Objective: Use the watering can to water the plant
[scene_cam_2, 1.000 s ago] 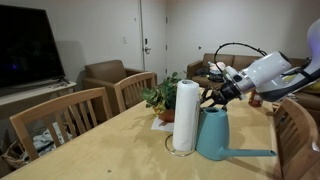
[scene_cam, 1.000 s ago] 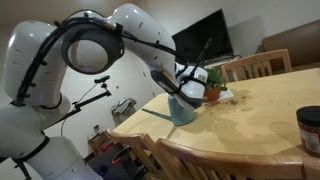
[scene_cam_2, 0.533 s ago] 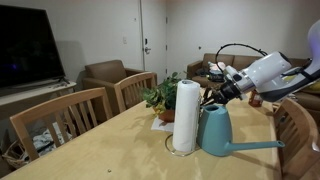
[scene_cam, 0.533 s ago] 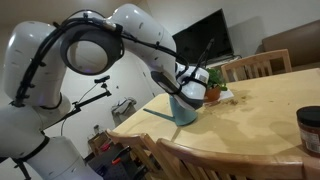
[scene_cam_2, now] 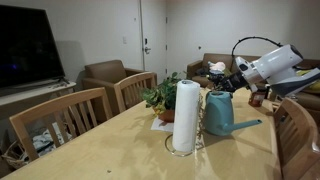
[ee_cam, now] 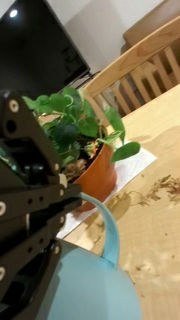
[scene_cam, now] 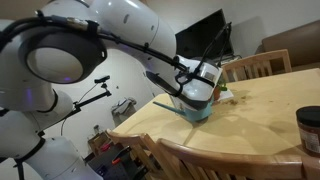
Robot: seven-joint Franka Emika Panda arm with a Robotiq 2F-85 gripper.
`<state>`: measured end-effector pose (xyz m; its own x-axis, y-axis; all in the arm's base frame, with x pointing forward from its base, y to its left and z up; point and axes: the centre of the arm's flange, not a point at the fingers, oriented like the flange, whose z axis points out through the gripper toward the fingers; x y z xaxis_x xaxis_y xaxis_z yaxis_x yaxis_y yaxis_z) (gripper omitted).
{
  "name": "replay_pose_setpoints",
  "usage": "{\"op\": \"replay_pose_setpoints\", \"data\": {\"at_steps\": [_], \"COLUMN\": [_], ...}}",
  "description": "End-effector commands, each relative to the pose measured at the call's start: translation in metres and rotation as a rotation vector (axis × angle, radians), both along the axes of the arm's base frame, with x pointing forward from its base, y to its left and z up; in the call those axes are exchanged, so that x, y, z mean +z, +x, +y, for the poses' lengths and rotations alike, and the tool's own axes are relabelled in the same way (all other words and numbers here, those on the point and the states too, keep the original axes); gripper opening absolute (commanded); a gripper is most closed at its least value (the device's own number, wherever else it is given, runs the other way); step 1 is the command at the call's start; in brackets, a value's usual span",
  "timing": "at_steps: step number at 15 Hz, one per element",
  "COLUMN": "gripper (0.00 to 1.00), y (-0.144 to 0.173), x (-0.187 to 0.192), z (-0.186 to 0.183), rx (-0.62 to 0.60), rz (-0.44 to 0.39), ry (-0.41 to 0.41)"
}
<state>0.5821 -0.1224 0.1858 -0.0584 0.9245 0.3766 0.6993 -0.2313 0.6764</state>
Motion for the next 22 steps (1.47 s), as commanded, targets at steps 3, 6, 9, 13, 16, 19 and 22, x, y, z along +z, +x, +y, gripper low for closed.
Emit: {"op": "replay_pose_setpoints", "data": {"at_steps": [3,6,9,13,16,19,22], "gripper": [0.02,0.02,0.02,0.02,0.07,0.07,0.02], "y": [-0.03,-0.041,-0.051,-0.066,-0.052,-0.053,-0.054], "x": [0.024,0.034,0.034,0.032,0.024,0.025,0.027], "z": [-0.028,-0.047,-0.062,-0.077,-0.084,-0.082,-0.081], "rx": [-0.269,-0.38,-0.471,-0.6,-0.574,-0.574,-0.591], "rz": [-0.016,-0.023,-0.028,-0.014,0.011,0.012,-0.001], "ry": [-0.001,0.016,0.031,0.1,0.084,0.087,0.074]}}
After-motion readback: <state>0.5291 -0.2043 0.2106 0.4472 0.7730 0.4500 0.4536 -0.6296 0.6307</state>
